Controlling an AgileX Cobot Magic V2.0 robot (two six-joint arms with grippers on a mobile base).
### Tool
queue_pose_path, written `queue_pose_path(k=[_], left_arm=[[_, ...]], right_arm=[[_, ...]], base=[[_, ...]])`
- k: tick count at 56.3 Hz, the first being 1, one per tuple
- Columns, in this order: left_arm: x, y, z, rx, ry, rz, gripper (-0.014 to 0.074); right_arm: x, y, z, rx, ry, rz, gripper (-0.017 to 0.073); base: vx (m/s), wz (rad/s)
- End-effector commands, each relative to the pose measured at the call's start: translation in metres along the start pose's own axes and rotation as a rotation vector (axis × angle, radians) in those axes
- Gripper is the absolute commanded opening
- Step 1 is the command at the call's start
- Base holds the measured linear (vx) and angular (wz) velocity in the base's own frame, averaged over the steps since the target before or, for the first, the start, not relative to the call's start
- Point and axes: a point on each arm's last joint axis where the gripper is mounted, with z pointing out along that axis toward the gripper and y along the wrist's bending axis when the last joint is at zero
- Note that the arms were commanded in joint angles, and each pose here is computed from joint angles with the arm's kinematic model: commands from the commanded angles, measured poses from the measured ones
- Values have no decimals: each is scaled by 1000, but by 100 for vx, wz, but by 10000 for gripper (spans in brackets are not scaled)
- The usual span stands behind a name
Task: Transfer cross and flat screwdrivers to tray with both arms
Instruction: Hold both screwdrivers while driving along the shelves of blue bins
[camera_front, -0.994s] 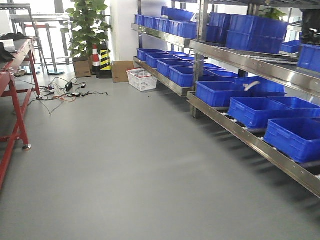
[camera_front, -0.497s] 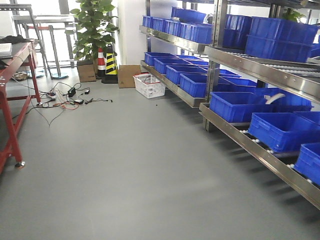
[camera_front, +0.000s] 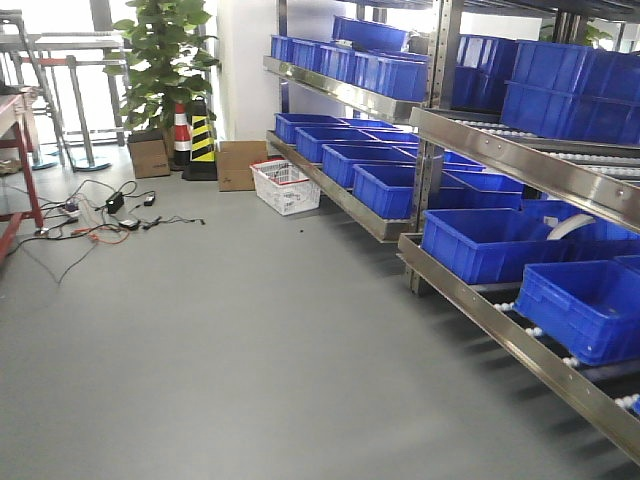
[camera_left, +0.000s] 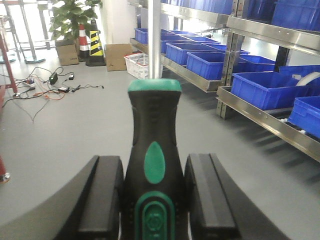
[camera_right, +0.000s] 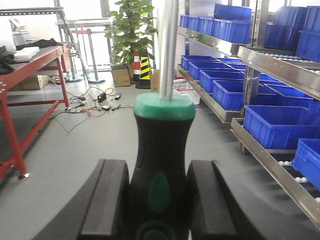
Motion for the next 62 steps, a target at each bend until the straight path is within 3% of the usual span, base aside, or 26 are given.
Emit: queue_pose_path(k=[1, 38, 62], left_arm=[[-17, -2, -3, 15, -113, -1, -3], [-17, -2, -3, 15, -113, -1, -3], [-17, -2, -3, 15, -113, -1, -3]], right_arm=[[-16, -2, -1, 26, -103, 8, -8], [-16, -2, -1, 26, -103, 8, -8], [-16, -2, -1, 26, -103, 8, -8]], base=[[62, -12], [58, -19], [50, -55]])
